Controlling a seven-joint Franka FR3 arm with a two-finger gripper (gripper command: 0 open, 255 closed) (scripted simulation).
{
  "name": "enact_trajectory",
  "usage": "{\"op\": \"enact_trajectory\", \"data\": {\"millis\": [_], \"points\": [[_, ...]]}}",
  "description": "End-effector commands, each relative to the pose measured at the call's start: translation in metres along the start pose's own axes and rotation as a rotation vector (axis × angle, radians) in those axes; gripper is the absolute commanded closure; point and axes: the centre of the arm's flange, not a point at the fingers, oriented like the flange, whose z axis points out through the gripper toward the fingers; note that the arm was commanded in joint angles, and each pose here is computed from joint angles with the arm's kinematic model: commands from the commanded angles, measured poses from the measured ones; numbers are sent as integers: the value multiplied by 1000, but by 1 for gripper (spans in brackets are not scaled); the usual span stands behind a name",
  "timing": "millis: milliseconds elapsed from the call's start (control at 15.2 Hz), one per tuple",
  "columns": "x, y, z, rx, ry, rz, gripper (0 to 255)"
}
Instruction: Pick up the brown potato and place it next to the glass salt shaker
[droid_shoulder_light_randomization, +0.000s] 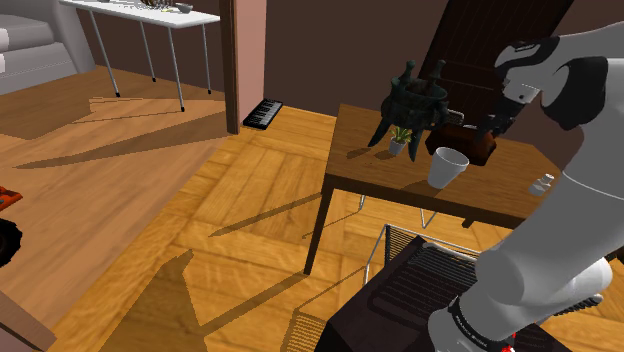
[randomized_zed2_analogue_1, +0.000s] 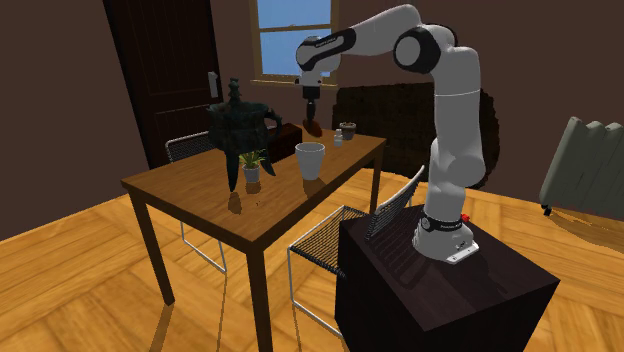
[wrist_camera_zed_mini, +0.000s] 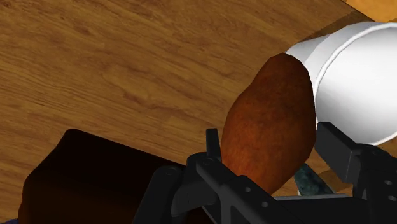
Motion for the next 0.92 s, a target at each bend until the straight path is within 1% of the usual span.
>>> {"op": "enact_trajectory", "data": {"millis": [0, 594, 660, 858], "points": [[-11, 23, -3, 0, 0, -2, 255], [-53, 134, -14, 0, 0, -2, 255], [-60, 152, -16, 0, 0, -2, 255], [-61, 154, 0, 0, 0, -2, 255]]}}
